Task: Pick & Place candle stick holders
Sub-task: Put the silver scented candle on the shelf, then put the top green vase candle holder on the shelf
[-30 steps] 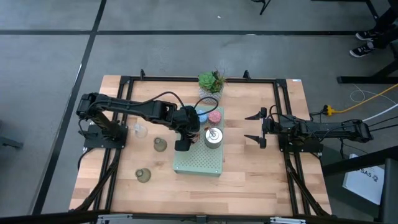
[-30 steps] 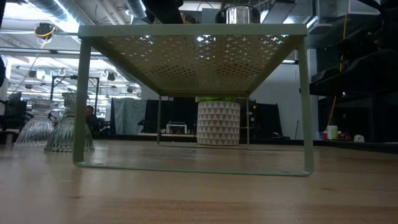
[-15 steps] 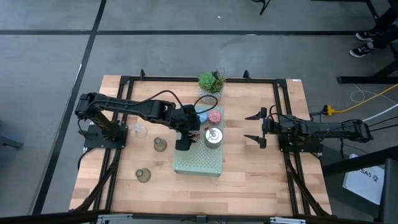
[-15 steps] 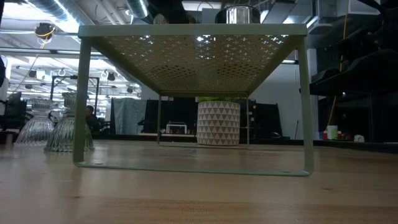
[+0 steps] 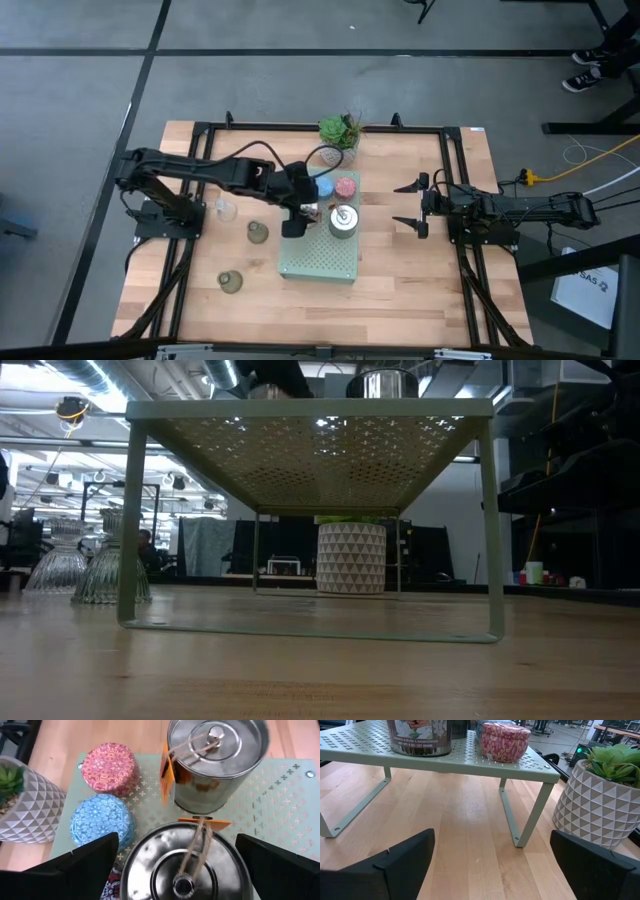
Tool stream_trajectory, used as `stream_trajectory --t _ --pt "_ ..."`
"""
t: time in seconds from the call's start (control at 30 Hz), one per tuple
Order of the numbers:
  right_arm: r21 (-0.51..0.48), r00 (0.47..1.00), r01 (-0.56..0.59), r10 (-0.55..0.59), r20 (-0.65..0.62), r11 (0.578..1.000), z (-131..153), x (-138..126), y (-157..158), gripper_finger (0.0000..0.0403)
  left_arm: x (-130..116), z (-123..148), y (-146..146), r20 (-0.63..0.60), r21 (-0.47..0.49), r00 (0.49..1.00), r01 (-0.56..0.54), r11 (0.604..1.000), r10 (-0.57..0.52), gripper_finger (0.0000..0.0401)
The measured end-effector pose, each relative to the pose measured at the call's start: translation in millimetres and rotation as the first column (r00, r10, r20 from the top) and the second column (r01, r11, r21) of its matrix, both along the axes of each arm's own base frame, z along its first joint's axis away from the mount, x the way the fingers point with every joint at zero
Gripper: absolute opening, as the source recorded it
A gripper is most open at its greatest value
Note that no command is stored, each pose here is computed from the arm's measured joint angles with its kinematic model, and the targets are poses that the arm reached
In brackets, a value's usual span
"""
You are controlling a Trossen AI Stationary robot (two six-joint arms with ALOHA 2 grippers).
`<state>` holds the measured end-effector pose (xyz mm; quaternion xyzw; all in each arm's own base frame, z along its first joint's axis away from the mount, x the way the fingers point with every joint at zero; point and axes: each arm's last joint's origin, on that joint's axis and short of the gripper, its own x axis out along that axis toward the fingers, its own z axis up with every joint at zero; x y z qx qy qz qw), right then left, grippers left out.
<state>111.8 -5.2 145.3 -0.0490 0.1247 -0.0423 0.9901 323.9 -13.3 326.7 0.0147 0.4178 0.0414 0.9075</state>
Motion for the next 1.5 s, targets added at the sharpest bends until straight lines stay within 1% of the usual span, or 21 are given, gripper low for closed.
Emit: stream_trajectory --t 0.23,0.43,0.6,0.8,1.03,1.17,1.3,1.4,1.5 --pt "0.000 1.000 0.000 0.000 0.000 1.000 0.0 0.0 0.0 0.0399 -12.9 16.2 -5.0 0.055 0.014 0.998 -0.006 1.000 0.005 0.0400" --pt "0.000 1.000 -0.001 0.001 0.000 1.000 0.0 0.0 0.0 0.0399 -28.7 29.5 -10.8 0.095 0.033 0.991 -0.095 0.995 0.092 0.0400" --pt "0.000 1.000 -0.001 0.001 0.000 1.000 0.0 0.0 0.0 0.0399 -41.4 32.1 -18.1 0.074 0.050 0.984 -0.165 0.985 0.161 0.0400" --pt "0.000 1.000 0.000 0.000 0.000 1.000 0.0 0.0 0.0 0.0399 -51.7 27.3 -27.8 0.011 0.045 0.970 -0.241 0.969 0.241 0.0400" --pt "0.000 1.000 0.000 0.000 0.000 1.000 0.0 0.0 0.0 0.0399 -61.5 22.0 -36.4 -0.060 -0.010 0.941 -0.336 0.942 0.334 0.0400" --pt "0.000 1.000 -0.001 0.001 0.000 1.000 0.0 0.0 0.0 0.0399 -68.0 19.0 -41.1 -0.106 -0.048 0.910 -0.408 0.912 0.402 0.0400" --pt "0.000 1.000 0.000 0.000 0.000 1.000 0.0 0.0 0.0 0.0399 -75.6 15.8 -46.2 -0.171 -0.090 0.866 -0.489 0.868 0.471 0.0400" --pt "0.000 1.000 0.000 0.000 0.000 1.000 0.0 0.0 0.0 0.0399 -79.9 14.1 -49.6 -0.221 -0.113 0.847 -0.515 0.850 0.484 0.0400" --pt "0.000 1.000 0.000 0.000 0.000 1.000 0.0 0.0 0.0 0.0399 -80.5 13.9 -52.5 -0.236 -0.124 0.859 -0.489 0.863 0.453 0.0400"
